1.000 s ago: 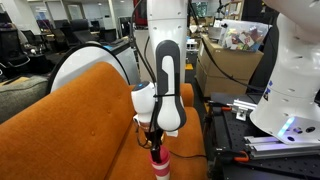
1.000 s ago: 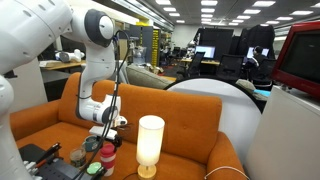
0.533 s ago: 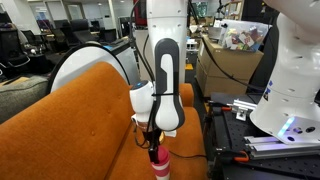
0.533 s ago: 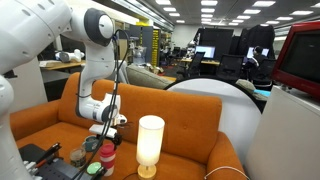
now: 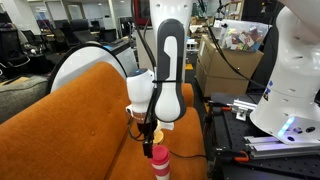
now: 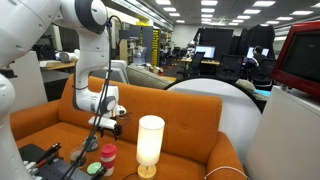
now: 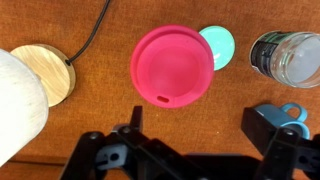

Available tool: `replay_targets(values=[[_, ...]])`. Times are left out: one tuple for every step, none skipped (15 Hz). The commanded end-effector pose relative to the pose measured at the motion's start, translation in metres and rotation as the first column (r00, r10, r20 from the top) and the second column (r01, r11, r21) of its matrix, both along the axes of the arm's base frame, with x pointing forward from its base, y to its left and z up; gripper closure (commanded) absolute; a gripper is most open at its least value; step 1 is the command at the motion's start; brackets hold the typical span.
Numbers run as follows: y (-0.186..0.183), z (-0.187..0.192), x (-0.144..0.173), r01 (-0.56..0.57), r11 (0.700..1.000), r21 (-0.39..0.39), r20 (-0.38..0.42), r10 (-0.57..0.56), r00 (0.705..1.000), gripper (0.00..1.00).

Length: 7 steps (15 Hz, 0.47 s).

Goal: Put the pink lid on top of the white cup

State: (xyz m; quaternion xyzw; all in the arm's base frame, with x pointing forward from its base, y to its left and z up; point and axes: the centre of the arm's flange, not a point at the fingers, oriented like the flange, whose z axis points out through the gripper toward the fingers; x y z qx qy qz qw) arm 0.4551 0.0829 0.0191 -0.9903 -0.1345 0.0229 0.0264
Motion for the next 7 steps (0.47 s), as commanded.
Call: replay_targets(values=[[0.0007, 0.0035, -0.0019, -0.002, 1.0, -0.001, 0.001, 0.002, 1.0, 0.0], [0.0007, 0.0046, -0.0036, -0.003, 1.0, -0.001, 0.0, 0.003, 1.0, 0.0], [0.0002, 0.0041, -0.0044, -0.003, 1.0, -0.002, 0.0, 0.003, 1.0, 0.0], [-0.0003, 0.0039, -0.0046, -0.002, 1.0, -0.002, -0.001, 0.002, 1.0, 0.0], [-0.0004, 0.0039, -0.0046, -0.002, 1.0, -0.002, 0.0, 0.002, 1.0, 0.0], [-0.0004, 0.004, -0.0045, -0.002, 1.0, -0.002, 0.0, 0.002, 1.0, 0.0], [-0.0004, 0.004, -0.0045, -0.002, 1.0, -0.002, 0.001, 0.002, 1.0, 0.0]])
